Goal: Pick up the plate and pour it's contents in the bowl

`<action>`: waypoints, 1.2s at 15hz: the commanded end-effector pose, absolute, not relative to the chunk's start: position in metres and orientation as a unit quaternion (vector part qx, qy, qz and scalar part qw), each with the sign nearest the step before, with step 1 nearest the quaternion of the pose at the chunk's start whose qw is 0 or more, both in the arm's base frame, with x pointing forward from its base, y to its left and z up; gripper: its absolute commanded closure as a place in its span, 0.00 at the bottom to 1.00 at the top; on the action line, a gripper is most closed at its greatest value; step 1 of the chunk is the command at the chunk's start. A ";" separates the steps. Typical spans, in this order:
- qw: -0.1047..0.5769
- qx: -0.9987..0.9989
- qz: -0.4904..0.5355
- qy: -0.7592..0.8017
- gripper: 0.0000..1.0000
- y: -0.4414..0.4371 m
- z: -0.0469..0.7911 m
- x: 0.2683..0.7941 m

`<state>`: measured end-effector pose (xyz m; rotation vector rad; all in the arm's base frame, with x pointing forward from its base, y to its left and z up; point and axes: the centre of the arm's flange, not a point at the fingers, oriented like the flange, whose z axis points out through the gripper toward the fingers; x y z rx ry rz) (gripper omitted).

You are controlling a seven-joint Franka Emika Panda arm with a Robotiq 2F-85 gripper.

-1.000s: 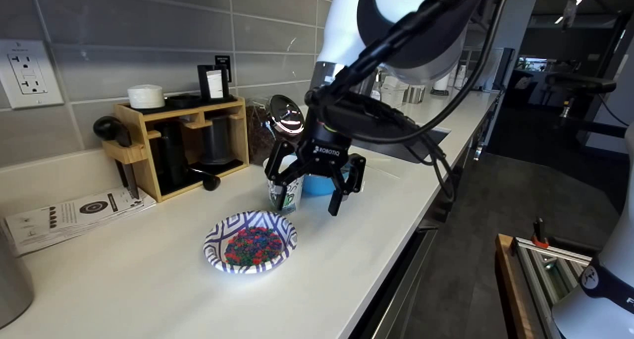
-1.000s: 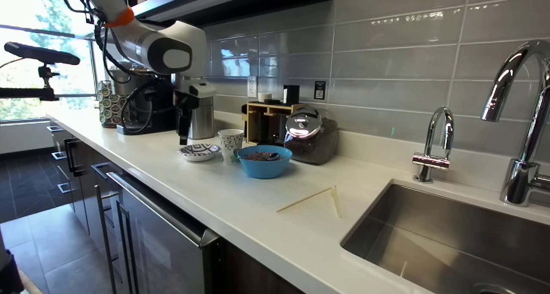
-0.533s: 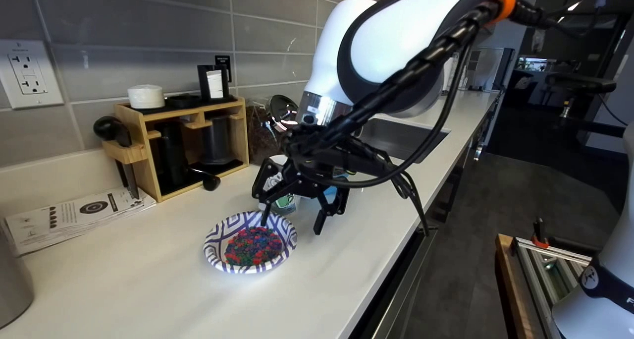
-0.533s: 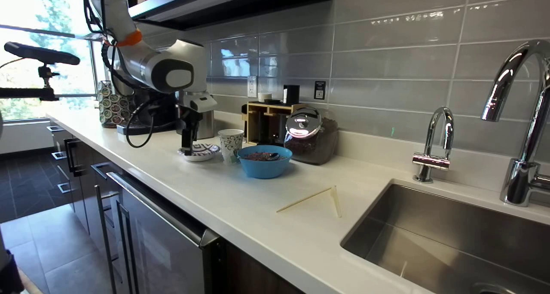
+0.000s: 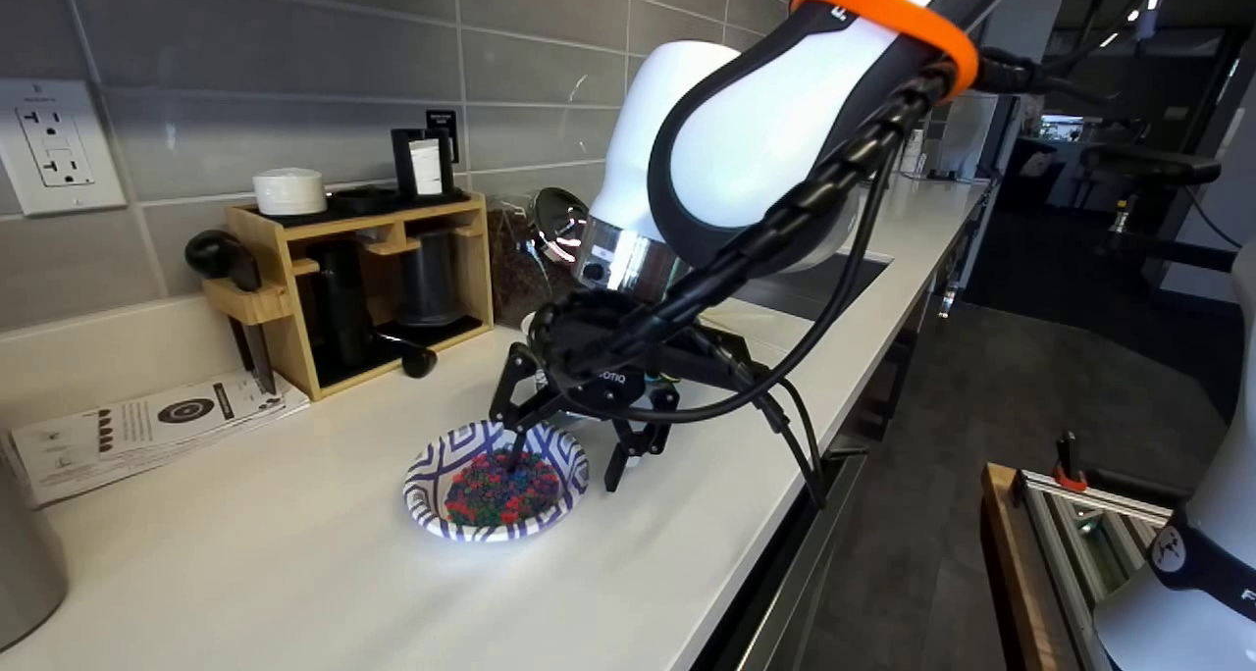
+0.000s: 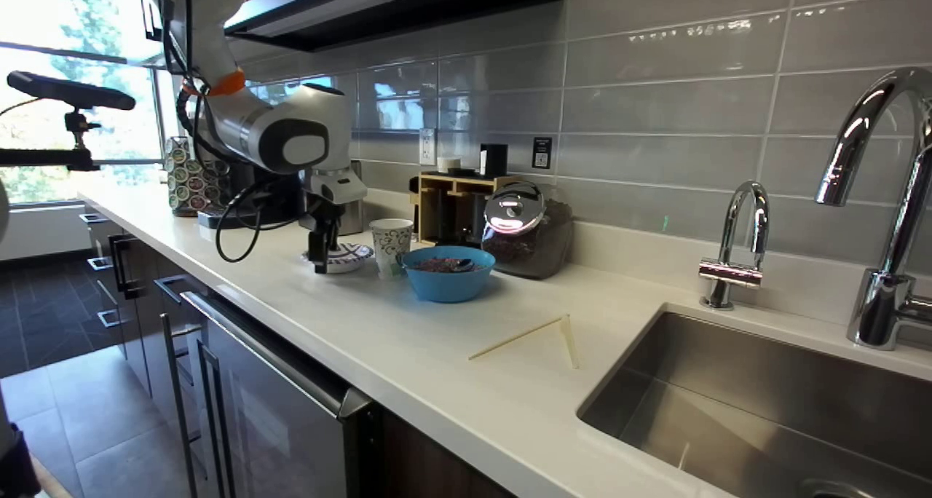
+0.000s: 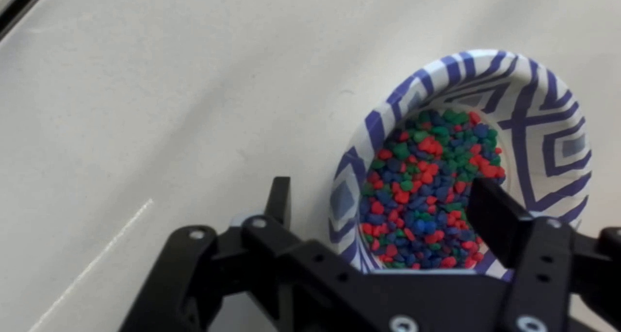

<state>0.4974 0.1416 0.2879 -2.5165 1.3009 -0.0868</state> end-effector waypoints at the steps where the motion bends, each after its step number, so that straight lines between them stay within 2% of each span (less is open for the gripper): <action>1: 0.152 -0.871 -0.036 0.466 0.32 0.146 0.280 0.503; 3: 0.151 -0.871 -0.037 0.466 0.40 0.145 0.279 0.502; 5: 0.152 -0.871 -0.037 0.465 0.38 0.145 0.278 0.502; 6: 0.151 -0.872 -0.038 0.465 0.42 0.145 0.278 0.502; 13: 0.151 -0.871 -0.050 0.465 0.33 0.143 0.273 0.499; 18: 0.163 -0.865 -0.080 0.467 0.38 0.141 0.266 0.498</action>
